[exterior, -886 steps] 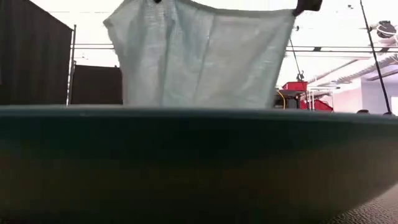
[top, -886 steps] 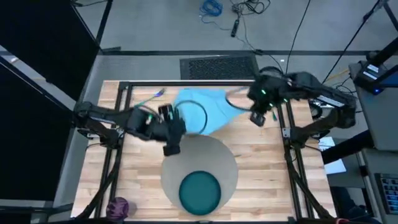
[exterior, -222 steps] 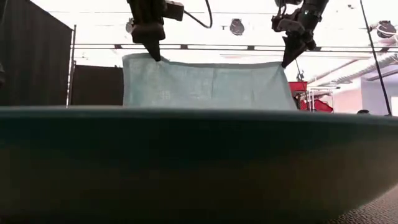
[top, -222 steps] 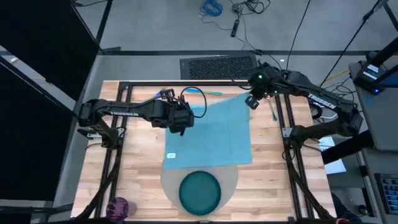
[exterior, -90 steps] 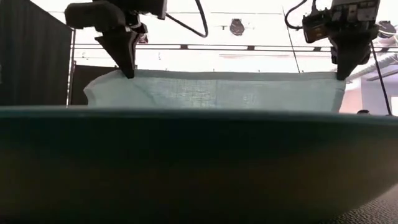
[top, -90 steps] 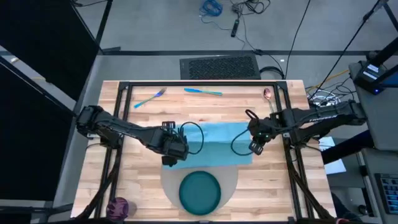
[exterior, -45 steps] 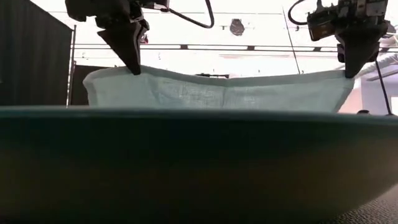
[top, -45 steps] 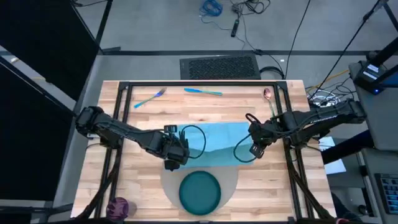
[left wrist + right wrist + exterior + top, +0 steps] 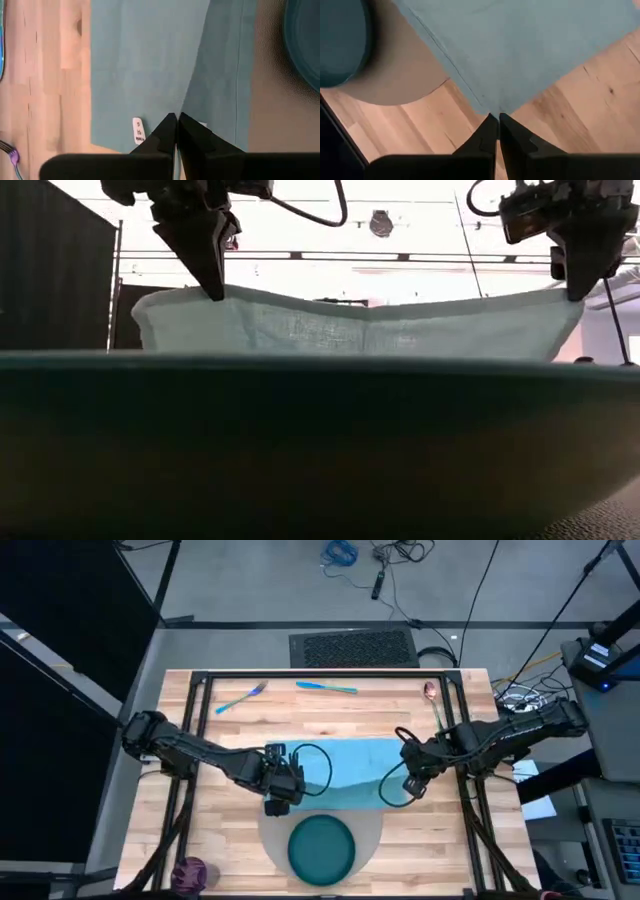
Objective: Set table place
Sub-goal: Fold the blue napkin
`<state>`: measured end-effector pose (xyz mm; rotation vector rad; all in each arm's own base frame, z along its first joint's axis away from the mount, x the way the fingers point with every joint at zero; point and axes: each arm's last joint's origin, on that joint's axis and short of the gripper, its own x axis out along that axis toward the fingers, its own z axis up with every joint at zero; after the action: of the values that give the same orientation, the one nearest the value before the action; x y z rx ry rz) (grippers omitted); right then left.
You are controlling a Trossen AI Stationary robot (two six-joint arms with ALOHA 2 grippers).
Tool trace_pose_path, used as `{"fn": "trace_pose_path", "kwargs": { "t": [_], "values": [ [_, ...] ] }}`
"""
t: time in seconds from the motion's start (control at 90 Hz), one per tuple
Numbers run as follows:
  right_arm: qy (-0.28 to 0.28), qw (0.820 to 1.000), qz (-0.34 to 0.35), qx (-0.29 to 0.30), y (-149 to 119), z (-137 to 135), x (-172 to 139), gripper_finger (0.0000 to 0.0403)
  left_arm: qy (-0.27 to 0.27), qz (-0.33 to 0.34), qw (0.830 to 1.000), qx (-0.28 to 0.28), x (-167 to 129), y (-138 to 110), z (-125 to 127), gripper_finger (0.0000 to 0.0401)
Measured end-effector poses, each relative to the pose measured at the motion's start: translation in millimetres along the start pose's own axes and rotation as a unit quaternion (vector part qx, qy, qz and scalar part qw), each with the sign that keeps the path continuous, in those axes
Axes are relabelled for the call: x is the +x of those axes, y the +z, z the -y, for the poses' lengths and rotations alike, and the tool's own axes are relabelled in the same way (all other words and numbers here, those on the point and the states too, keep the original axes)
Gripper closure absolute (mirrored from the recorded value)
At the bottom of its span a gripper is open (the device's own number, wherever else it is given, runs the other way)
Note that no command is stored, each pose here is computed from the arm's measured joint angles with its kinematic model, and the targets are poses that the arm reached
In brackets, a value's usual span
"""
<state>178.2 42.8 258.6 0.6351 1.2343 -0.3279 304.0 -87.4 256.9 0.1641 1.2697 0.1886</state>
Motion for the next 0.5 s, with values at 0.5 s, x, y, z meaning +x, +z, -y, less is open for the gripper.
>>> {"fn": "trace_pose_path", "kwargs": {
  "t": [0.5],
  "values": [
    [0.01,1.0,0.0,-0.002,0.7,-1.4,0.0,0.0277,-0.008,-0.008,0.999,-0.038,0.7,-0.3,-1.8,0.0298]
  ]
}}
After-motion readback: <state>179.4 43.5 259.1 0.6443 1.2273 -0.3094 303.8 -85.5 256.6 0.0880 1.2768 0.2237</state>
